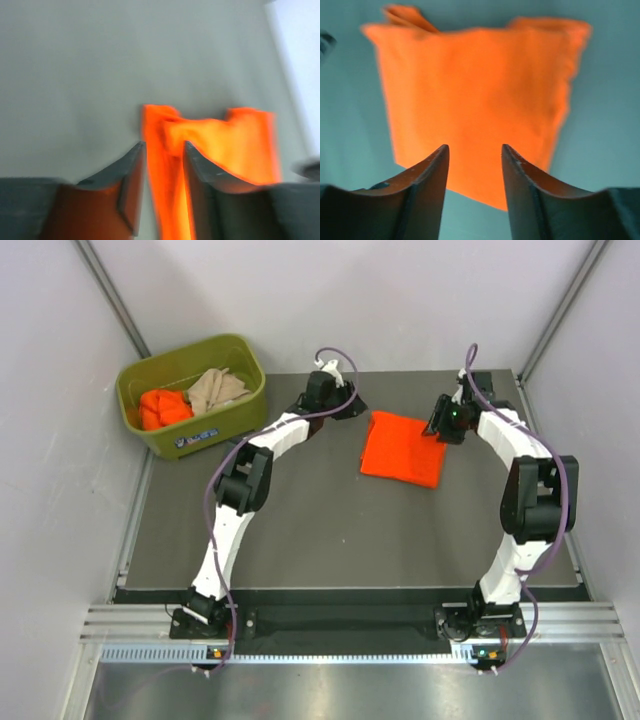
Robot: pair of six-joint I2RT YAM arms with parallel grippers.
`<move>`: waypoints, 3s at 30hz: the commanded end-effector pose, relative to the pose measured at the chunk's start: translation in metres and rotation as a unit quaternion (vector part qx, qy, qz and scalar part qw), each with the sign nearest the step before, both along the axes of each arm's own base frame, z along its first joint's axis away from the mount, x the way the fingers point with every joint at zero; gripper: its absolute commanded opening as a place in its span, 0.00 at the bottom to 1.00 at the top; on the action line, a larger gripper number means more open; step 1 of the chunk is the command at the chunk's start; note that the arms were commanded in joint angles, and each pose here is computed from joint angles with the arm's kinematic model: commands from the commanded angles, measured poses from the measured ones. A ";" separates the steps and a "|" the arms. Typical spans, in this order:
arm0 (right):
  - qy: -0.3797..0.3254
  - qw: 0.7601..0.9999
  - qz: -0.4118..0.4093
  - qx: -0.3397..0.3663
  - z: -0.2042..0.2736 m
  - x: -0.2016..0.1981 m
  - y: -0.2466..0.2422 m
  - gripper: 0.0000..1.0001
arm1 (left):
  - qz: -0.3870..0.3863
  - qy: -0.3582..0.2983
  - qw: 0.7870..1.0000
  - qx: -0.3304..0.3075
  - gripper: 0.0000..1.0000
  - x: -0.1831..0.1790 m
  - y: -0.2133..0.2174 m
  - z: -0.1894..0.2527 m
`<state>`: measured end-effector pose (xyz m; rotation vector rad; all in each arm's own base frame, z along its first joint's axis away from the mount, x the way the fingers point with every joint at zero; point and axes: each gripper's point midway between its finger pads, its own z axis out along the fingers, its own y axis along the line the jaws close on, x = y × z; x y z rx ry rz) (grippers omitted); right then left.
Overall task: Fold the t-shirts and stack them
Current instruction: Fold the tshirt
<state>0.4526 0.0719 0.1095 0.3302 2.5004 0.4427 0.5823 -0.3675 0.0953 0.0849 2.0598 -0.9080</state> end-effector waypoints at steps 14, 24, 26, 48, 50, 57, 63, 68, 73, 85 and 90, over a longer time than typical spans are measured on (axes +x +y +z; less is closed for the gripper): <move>-0.093 0.966 -0.010 0.242 -0.015 0.077 0.025 0.01 | -0.154 0.060 0.943 -0.288 0.00 -0.055 -0.082 0.057; -0.058 0.959 -0.081 0.264 -0.095 0.071 -0.034 0.00 | -0.058 0.093 0.942 -0.317 0.00 0.010 -0.051 -0.020; -0.062 0.955 -0.086 0.276 -0.097 0.075 -0.038 0.01 | -0.049 0.090 0.938 -0.330 0.00 0.020 -0.048 -0.022; -0.133 0.918 -0.082 0.365 0.005 0.094 -0.041 0.15 | -0.089 0.034 0.958 -0.271 0.00 -0.006 -0.058 0.075; -0.137 0.915 -0.085 0.369 0.012 0.094 -0.041 0.15 | -0.089 0.033 0.955 -0.281 0.00 -0.011 -0.066 0.079; -0.136 0.909 -0.098 0.382 -0.004 0.097 -0.041 0.13 | -0.096 0.048 0.935 -0.338 0.00 -0.025 -0.110 0.054; -0.127 0.908 -0.120 0.380 -0.028 0.098 -0.050 0.10 | -0.030 0.059 0.923 -0.379 0.00 -0.009 -0.120 0.015; -0.111 0.907 -0.151 0.377 -0.060 0.094 -0.065 0.09 | 0.029 0.069 0.930 -0.359 0.00 0.008 -0.110 -0.013; -0.101 0.907 -0.178 0.369 -0.081 0.093 -0.083 0.09 | 0.054 0.088 0.930 -0.352 0.00 0.015 -0.101 -0.026; -0.106 0.933 -0.109 0.325 -0.009 0.097 -0.086 0.19 | -0.070 0.093 0.952 -0.284 0.00 -0.032 -0.101 0.037; -0.112 0.950 -0.075 0.281 0.027 0.070 -0.078 0.24 | -0.090 0.084 0.957 -0.261 0.00 -0.042 -0.091 0.067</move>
